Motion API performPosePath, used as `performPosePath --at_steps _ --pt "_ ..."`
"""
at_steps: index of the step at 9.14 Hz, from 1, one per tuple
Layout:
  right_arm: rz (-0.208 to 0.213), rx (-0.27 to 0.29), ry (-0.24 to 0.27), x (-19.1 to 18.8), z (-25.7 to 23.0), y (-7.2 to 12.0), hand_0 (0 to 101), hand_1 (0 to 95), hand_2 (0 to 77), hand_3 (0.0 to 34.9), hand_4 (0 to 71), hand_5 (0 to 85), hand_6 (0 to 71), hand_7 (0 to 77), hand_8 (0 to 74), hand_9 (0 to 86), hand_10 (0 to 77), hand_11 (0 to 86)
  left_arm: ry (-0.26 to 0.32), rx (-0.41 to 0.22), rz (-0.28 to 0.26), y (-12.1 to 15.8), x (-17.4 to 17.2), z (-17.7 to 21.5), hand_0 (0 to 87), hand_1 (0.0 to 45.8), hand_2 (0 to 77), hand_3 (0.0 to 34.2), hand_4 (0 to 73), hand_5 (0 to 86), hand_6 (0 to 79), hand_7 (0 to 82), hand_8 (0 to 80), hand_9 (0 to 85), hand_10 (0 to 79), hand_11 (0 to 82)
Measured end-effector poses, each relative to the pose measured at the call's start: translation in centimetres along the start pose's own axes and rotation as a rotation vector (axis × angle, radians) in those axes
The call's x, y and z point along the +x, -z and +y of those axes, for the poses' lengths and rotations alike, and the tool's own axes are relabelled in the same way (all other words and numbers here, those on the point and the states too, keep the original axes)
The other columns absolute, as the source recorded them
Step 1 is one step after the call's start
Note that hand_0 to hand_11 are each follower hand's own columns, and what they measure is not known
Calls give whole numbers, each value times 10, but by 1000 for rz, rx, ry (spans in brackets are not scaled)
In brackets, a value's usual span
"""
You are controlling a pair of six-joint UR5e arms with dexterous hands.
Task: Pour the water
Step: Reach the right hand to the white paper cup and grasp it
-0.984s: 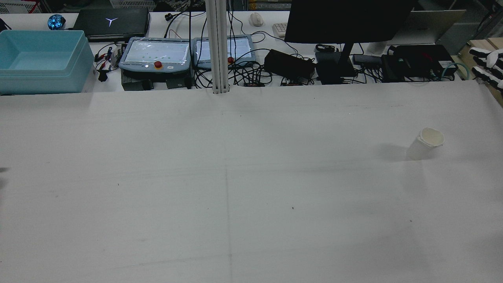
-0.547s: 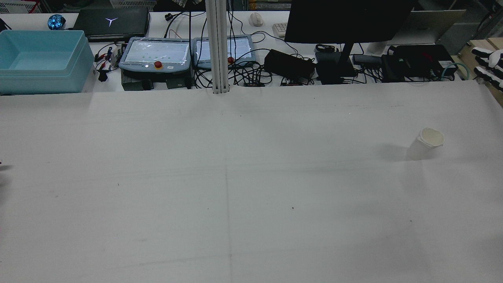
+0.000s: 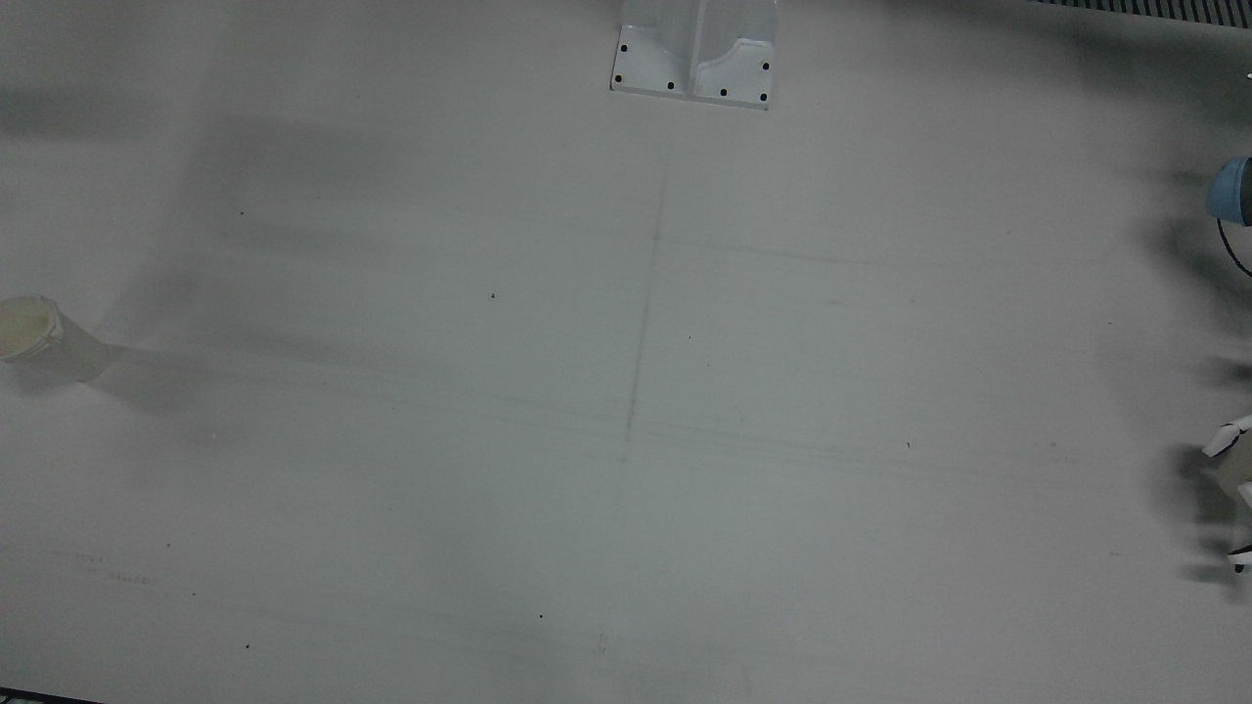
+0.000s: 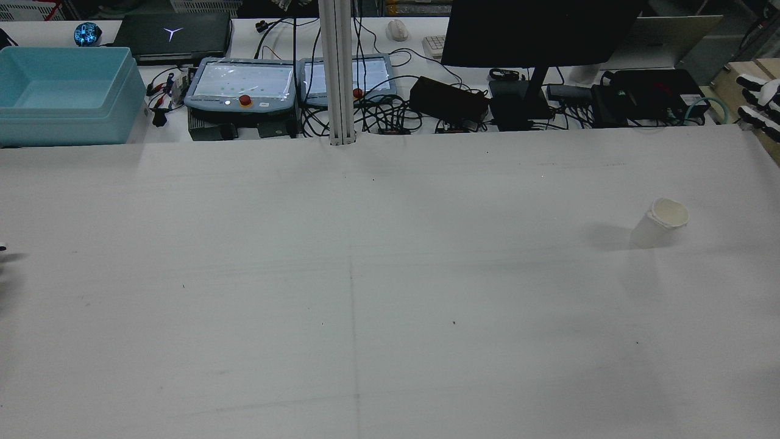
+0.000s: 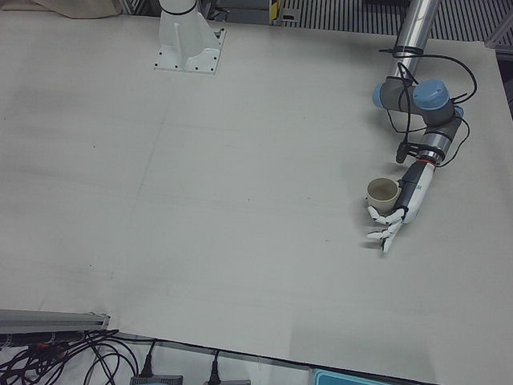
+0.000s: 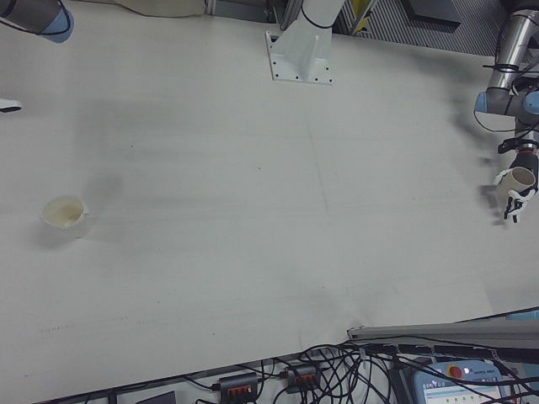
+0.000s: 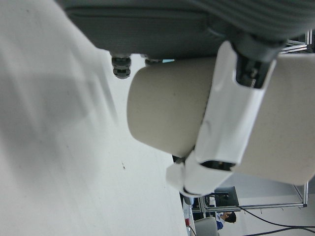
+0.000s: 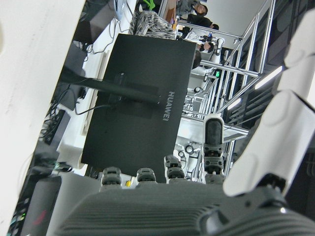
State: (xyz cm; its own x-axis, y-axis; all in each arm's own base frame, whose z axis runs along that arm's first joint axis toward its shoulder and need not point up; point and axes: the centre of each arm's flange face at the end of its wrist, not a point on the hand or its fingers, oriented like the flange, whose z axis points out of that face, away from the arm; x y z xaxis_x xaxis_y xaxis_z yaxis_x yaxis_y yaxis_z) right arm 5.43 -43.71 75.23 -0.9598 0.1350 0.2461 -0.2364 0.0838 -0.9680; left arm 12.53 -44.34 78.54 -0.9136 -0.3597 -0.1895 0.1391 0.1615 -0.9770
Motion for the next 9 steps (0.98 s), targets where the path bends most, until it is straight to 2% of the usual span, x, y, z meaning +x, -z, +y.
performPosePath --at_steps 1,2,3,4,5,6,7,8,9 --pt "15 14 20 17 -50 1 459 109 82 115 76 327 65 93 5 11 27 54 34 -2 0 -5 3 18 776 300 360 77 382 518 120 273 16 38 38 87" --pt "38 13 37 37 -87 -9 460 115 109 116 125 360 87 142 38 44 27 44 62 -4 2 -11 6 38 796 295 360 79 382 518 120 273 27 33 38 82" --pt "84 1 54 66 -106 -31 461 175 142 115 125 442 87 136 38 38 27 44 82 -7 3 -15 9 56 796 295 360 78 382 518 120 273 27 33 38 82" --pt "124 -19 80 91 -106 -51 461 175 142 115 125 442 87 136 38 38 27 44 91 -12 5 -17 11 67 795 295 360 79 382 518 120 273 27 33 38 82" --pt "144 -41 118 106 -101 -63 481 175 142 115 142 551 114 175 44 38 27 44 98 -13 6 -14 13 72 786 295 360 78 382 518 120 273 38 44 38 82" --pt "149 -55 148 112 -97 -64 497 185 104 115 98 491 60 120 27 11 5 16 105 -5 8 -7 15 70 797 295 360 78 382 518 120 262 38 44 38 82" --pt "150 -63 166 112 -95 -54 519 180 60 115 98 491 60 104 27 11 5 16 112 9 17 4 18 65 792 295 360 78 382 518 120 256 38 44 38 82" --pt "152 -63 177 111 -96 -42 519 180 60 115 98 491 60 104 27 11 5 16 117 20 26 14 20 60 792 295 360 78 382 518 120 256 38 44 38 82" --pt "155 -61 189 110 -98 -33 521 169 49 115 65 273 49 76 11 11 5 16 119 25 32 19 21 57 714 295 360 80 387 513 104 256 27 44 38 82"
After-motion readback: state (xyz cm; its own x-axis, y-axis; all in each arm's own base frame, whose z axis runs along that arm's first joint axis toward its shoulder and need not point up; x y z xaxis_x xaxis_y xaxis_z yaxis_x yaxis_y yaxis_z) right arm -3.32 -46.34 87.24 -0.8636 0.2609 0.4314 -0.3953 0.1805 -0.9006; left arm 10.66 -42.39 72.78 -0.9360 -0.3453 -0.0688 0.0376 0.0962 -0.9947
